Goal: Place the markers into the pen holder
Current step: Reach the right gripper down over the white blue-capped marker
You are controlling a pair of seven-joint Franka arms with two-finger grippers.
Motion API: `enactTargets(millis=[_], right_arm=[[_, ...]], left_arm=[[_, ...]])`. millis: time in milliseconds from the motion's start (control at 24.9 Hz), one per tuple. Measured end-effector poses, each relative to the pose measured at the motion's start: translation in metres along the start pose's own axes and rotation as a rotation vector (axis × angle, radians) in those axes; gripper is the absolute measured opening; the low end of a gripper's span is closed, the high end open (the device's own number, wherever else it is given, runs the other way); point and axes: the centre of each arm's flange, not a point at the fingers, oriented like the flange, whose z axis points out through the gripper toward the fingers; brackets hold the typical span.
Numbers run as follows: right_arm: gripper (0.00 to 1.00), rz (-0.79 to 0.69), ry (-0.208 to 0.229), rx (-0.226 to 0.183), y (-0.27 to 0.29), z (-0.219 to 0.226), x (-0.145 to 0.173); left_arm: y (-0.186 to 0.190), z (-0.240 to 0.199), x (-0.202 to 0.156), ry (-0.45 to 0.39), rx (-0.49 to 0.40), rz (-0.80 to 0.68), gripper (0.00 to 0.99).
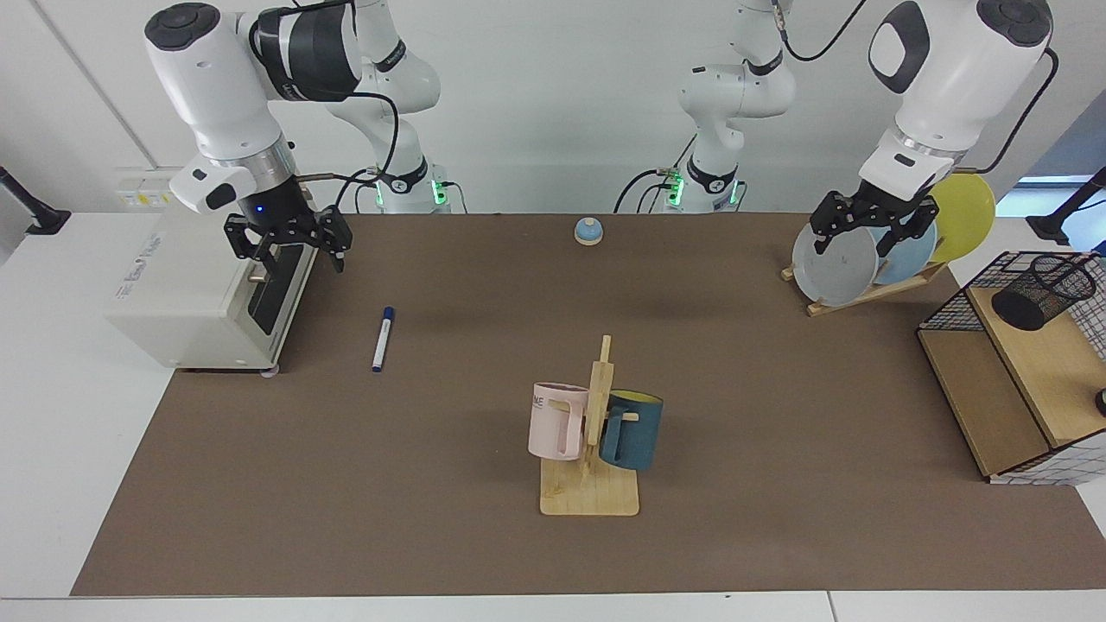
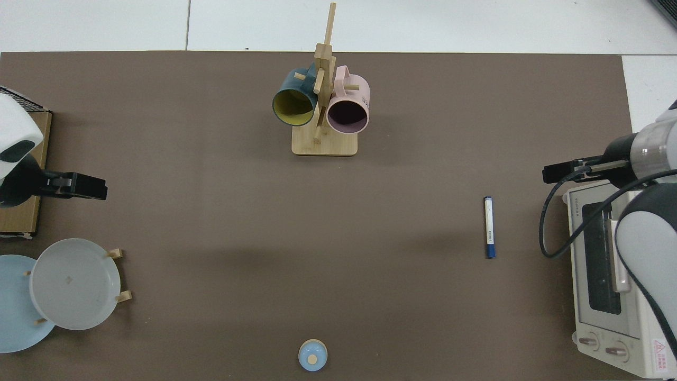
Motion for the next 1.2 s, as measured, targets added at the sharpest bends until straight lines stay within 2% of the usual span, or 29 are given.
enactTargets(millis=[160,441,802,963,1203], right_arm=[[1.0,-0.006,-0.055,-0.005,-0.004,0.049,0.008],[1.0,0.015,-0.106,-0.009,-0.007,0.156,0.013],[1.0,0.058,-0.25,-0.002,-0.016,0.24,-0.013],[1.0,0.07,-0.255,-0.006,-0.014,0.262,-0.021],[1.0,0.084,-0.257,-0.008,-0.014,0.266,-0.023]], left_arm=[[0.0,0.0,0.0,0.0,0.0,0.0,0.991],[0.0,0.001,0.0,-0.003,0.0,-0.001,0.991],[-0.001,0.002,0.0,-0.003,0.0,-0.002,0.991],[-0.001,0.002,0.0,-0.004,0.0,-0.001,0.991],[-0.001,0.002,-0.001,-0.006,-0.001,-0.001,0.991]])
